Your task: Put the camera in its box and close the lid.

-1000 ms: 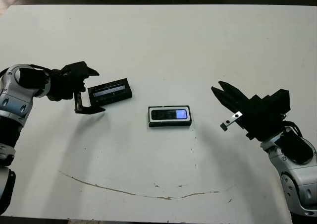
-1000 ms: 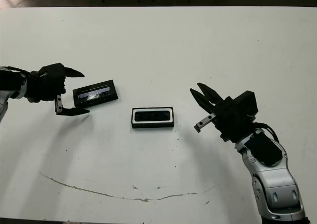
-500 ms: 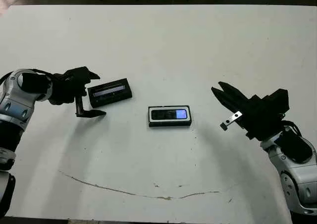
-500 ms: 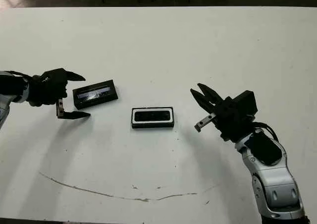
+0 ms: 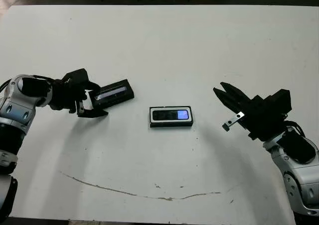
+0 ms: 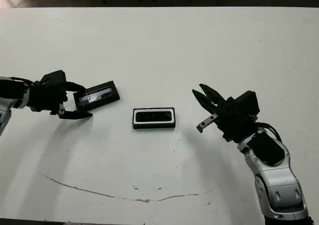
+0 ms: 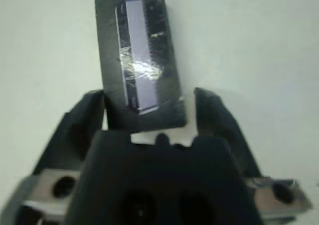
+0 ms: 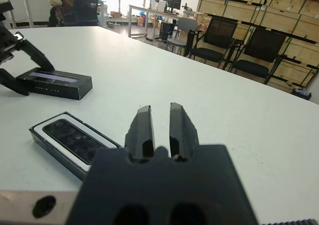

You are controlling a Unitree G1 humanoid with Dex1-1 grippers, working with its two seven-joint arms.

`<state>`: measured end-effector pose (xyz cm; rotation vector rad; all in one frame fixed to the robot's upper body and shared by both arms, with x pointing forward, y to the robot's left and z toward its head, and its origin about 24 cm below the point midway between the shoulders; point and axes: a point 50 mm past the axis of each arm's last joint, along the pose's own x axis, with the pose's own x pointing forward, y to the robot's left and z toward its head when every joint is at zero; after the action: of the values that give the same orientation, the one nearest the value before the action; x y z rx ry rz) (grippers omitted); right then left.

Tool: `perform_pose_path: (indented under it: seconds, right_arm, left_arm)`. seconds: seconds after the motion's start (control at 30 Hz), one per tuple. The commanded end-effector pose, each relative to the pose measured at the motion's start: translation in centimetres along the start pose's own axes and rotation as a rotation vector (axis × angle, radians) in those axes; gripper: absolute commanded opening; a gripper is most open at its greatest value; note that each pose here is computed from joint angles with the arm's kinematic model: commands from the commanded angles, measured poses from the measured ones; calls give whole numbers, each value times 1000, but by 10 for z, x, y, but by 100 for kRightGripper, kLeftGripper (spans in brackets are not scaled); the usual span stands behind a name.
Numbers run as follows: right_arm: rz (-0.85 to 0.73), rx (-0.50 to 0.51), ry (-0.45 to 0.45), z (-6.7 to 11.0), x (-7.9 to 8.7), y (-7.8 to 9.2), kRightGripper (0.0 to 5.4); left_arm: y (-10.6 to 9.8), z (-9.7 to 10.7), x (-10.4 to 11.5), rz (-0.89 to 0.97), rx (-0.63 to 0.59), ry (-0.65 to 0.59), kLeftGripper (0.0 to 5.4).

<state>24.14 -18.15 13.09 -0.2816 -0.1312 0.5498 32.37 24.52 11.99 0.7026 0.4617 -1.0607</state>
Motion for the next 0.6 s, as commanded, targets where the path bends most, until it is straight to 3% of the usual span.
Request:
perform_pose_path:
  seconds: [0.03,0.23,0.47,0.6]
  right_arm:
    - [-1,-1,34,-5,-1,-1,0]
    - [-1,2,31,-5,-1,-1,0]
    - [1,4,28,-6,-1,-1,0]
    - [-2,1,33,-6,-1,0,0]
  left_arm:
    - [-9,-16,5,-35,-57,49,266]
    - [-9,-19,4,-49,-121,96,171]
    - [-6,-15,0,-23,-66,93,169]
    - [-6,-8,-3,9,-69,11,169]
